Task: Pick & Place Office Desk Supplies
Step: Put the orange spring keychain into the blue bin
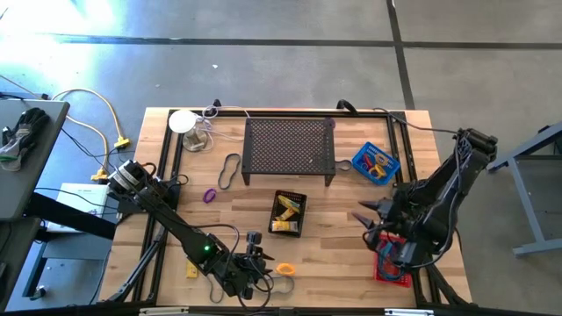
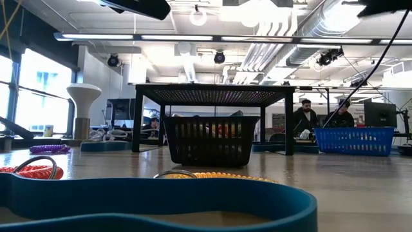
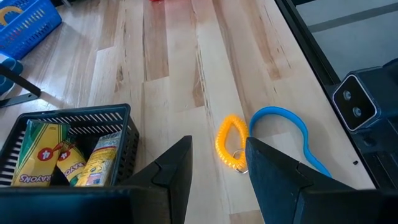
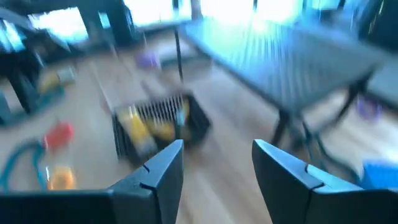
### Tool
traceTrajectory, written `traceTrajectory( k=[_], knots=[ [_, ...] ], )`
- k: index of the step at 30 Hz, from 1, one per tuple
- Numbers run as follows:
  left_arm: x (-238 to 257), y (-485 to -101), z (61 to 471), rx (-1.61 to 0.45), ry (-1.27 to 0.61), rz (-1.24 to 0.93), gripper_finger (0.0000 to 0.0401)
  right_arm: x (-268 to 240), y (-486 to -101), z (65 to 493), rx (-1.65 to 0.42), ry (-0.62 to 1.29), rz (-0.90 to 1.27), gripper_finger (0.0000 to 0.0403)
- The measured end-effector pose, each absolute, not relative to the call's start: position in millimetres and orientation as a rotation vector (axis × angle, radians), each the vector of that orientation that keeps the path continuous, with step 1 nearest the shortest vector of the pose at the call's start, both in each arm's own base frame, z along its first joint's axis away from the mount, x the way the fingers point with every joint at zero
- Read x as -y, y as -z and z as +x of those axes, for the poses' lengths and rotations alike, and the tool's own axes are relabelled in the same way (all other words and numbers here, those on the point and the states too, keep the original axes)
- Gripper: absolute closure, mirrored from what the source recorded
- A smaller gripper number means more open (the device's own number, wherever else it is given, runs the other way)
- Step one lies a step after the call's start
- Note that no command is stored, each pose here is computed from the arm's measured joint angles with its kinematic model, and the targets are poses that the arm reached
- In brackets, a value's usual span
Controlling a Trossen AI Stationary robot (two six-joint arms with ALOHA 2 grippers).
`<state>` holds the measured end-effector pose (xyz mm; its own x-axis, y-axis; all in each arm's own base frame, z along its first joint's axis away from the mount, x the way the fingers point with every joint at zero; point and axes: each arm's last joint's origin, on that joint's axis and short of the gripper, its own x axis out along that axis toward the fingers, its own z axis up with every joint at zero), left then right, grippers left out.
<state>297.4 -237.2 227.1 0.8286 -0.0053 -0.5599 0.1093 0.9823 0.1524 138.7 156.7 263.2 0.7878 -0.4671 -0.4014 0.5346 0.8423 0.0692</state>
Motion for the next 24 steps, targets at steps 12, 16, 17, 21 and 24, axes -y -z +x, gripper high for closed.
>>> traceTrajectory(
  k=[12, 16, 17, 21, 24],
  knots=[
    [237.8, -226.1, 295.8, -0.603, 0.063, 0.191, 0.0259, -167.4, -260.5, 166.6, -0.321, 0.537, 0.160, 0.0225],
    [237.8, -226.1, 295.8, -0.603, 0.063, 0.191, 0.0259, -171.5, -246.9, 176.0, -0.345, 0.567, 0.105, 0.0225],
    [237.8, -226.1, 295.8, -0.603, 0.063, 0.192, 0.0259, -172.5, -243.3, 178.1, -0.352, 0.573, 0.092, 0.0225],
    [237.8, -226.1, 295.8, -0.603, 0.063, 0.191, 0.0259, -174.3, -230.0, 187.6, -0.405, 0.592, 0.045, 0.0225],
    [237.8, -226.1, 295.8, -0.603, 0.063, 0.191, 0.0259, -173.5, -224.0, 193.7, -0.427, 0.607, 0.036, 0.0225]
  ],
)
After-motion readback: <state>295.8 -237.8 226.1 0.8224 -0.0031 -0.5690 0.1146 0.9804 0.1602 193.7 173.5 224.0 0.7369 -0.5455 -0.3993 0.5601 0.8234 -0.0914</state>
